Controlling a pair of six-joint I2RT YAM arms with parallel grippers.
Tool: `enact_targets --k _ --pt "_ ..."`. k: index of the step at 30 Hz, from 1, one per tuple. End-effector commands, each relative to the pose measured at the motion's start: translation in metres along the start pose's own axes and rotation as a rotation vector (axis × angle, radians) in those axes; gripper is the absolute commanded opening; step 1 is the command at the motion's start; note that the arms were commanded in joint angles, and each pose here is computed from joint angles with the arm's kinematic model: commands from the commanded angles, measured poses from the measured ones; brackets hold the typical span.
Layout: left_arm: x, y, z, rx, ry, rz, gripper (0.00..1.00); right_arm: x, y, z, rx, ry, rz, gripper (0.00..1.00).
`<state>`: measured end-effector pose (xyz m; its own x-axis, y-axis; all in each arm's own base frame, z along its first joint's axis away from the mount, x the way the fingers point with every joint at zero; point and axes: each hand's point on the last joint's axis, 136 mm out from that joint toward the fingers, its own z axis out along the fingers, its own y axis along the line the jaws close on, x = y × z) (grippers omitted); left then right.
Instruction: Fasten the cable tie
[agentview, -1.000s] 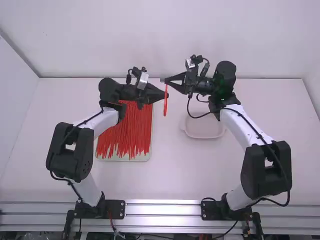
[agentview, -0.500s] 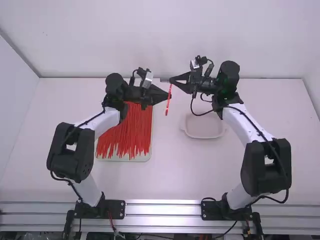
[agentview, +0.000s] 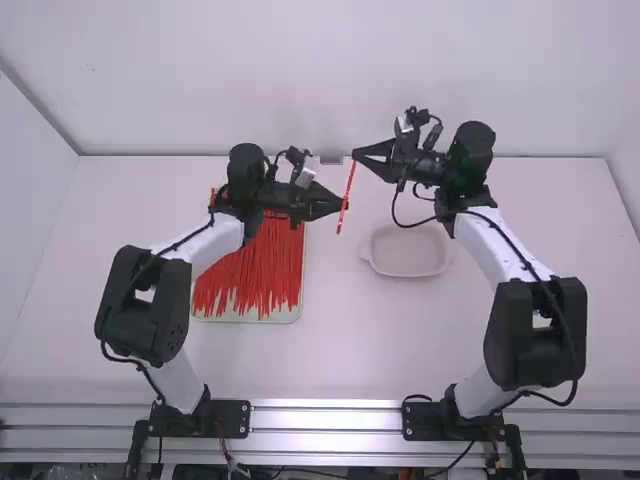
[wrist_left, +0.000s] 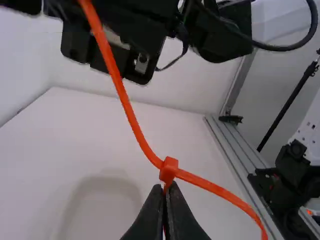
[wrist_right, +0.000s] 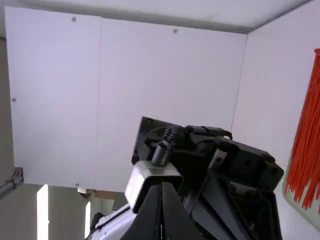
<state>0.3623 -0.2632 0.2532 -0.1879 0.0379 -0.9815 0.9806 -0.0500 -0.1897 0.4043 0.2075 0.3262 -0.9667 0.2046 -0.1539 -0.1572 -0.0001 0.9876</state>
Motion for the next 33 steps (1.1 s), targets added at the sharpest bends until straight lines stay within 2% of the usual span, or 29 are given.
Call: enact_targets --k 1,8,19,31,32,33 --pt "0.016 -0.023 0.004 0.109 0.014 0.033 0.02 -0.026 0.030 -0.014 -0.034 -0.127 -0.057 0.00" --pt "0.025 -0.023 0.003 0.108 0.025 -0.004 0.02 -0.036 0.037 -0.027 -0.040 -0.162 -0.089 0.00" --pt "0.038 -0.022 0.004 0.090 0.045 -0.004 0.02 -0.048 0.080 -0.029 -0.071 -0.195 -0.215 0.00" --pt "0.036 -0.022 0.006 0.089 0.044 0.019 0.02 -0.057 0.103 -0.031 -0.022 -0.202 -0.303 0.00" --pt "0.034 -0.020 0.005 0.084 0.041 0.022 0.02 -0.056 0.102 -0.031 -0.018 -0.199 -0.306 0.10" --pt "0.031 -0.019 0.003 0.079 0.036 0.028 0.02 -0.055 0.101 -0.031 -0.015 -0.191 -0.310 0.25"
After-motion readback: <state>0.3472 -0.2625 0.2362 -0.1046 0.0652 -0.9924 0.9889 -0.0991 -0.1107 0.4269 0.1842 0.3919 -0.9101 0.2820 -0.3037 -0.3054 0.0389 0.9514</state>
